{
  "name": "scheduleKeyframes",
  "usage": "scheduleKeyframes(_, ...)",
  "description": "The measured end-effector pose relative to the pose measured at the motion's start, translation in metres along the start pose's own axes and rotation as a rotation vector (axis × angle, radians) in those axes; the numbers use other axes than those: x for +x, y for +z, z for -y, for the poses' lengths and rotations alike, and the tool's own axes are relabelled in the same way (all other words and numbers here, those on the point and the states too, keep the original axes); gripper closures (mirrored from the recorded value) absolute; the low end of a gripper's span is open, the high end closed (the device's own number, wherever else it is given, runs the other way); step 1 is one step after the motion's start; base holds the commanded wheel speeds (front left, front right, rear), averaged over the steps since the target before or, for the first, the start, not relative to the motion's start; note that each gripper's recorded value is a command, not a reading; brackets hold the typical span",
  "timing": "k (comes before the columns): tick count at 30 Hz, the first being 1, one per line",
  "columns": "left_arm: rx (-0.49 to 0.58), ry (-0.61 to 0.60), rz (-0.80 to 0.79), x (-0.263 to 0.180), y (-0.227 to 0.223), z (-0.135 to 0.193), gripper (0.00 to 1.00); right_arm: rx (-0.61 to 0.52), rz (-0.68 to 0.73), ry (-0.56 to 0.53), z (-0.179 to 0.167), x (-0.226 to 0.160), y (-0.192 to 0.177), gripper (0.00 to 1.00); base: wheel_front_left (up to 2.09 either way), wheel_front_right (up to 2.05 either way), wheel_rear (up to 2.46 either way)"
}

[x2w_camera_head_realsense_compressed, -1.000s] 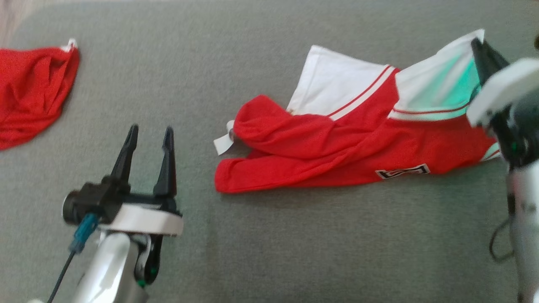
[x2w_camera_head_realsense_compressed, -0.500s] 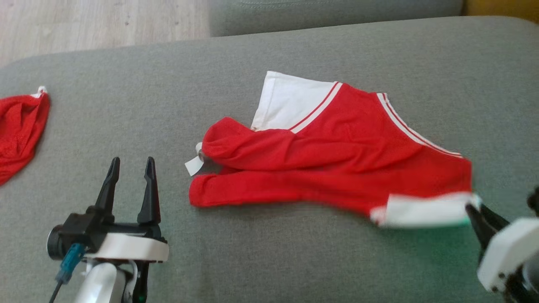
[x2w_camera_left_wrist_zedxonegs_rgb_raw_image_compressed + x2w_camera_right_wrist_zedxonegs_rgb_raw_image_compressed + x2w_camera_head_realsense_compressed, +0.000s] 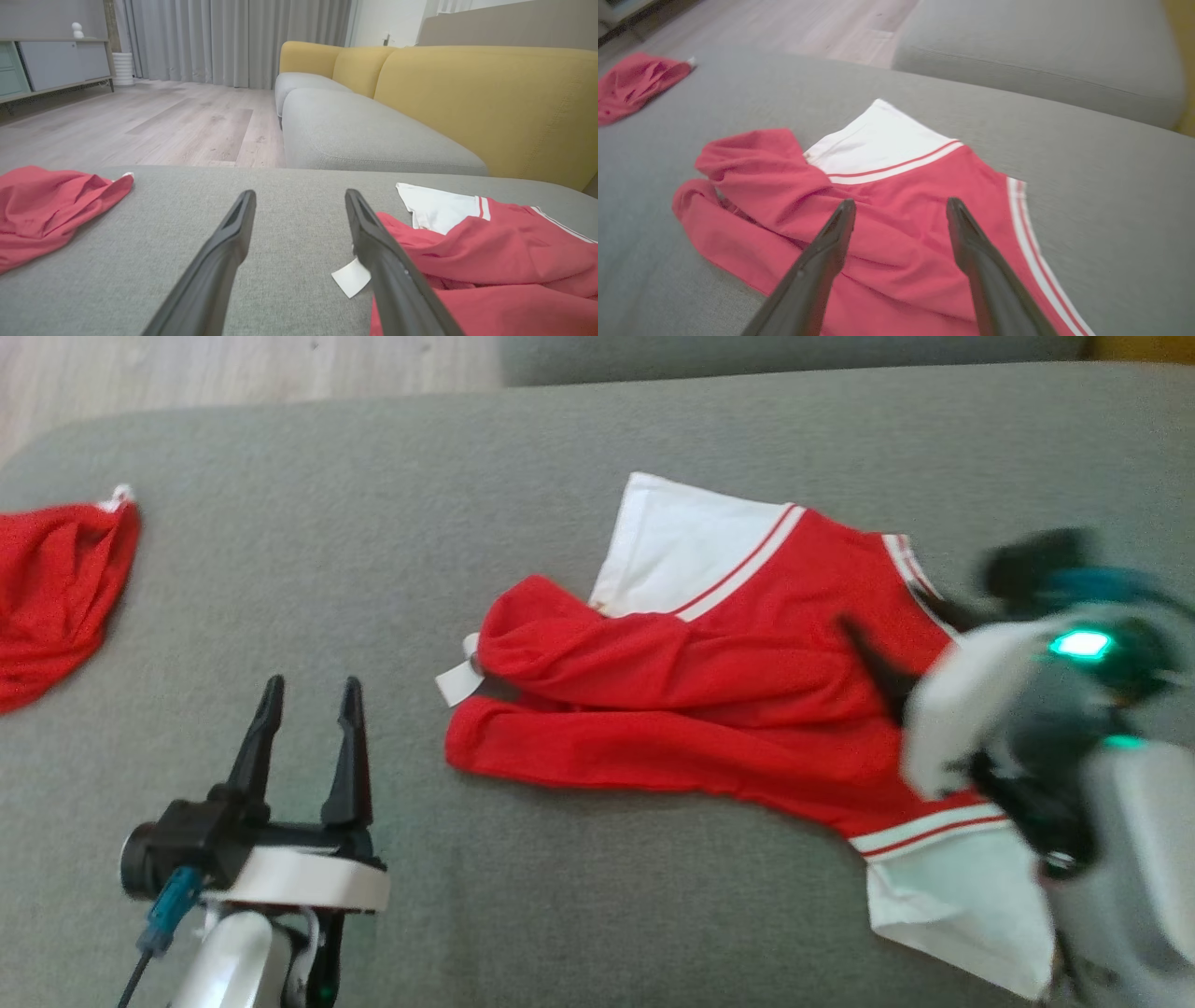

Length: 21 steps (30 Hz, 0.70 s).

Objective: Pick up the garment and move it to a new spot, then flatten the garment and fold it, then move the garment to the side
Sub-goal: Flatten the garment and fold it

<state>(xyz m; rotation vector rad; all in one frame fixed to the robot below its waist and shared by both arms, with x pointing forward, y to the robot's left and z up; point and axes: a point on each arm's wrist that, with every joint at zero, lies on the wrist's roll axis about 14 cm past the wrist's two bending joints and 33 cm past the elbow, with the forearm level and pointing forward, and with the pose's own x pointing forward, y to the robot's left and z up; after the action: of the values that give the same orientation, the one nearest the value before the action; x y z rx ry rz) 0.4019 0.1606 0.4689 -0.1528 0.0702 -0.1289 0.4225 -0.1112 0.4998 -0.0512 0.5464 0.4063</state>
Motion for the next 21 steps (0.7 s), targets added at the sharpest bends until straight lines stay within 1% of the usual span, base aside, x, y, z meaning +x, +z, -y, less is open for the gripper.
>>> scheduleKeyframes(3,-0.001,0.008,-0.002,0.001,0.000,-0.002,0.00,-0.069,-0.139,0.109,-0.029,0.033,-0.028,0.00,0.00,0.00,0.00)
scheduleKeyframes(6,-0.005,0.014,0.010,0.004,0.003,-0.005,0.00,-0.138,-0.277,0.171,-0.045,0.054,-0.061,0.00,0.00,0.00,0.00)
scheduleKeyframes(8,-0.008,0.024,0.014,0.005,0.004,-0.007,0.00,-0.184,-0.331,0.183,-0.046,0.065,-0.074,0.00,0.00,0.00,0.00)
scheduleKeyframes(12,-0.011,0.041,-0.001,0.003,0.000,-0.013,0.00,-0.274,-0.377,0.148,-0.033,0.089,-0.081,0.00,0.00,0.00,0.00)
scheduleKeyframes(13,-0.012,0.048,-0.006,0.001,-0.002,-0.015,0.00,-0.292,-0.396,0.136,-0.029,0.093,-0.083,0.31,0.00,0.00,0.00)
scheduleKeyframes(14,-0.012,0.055,-0.010,0.000,-0.003,-0.017,0.00,-0.308,-0.409,0.131,-0.028,0.097,-0.085,1.00,0.00,0.00,0.00)
scheduleKeyframes(17,-0.011,0.072,-0.013,-0.004,-0.005,-0.023,0.00,-0.339,-0.377,0.116,-0.025,0.109,-0.078,1.00,0.00,0.00,0.00)
scheduleKeyframes(21,-0.011,0.087,-0.022,-0.006,-0.008,-0.027,0.00,-0.347,-0.289,0.069,-0.012,0.125,-0.056,1.00,0.00,0.00,0.00)
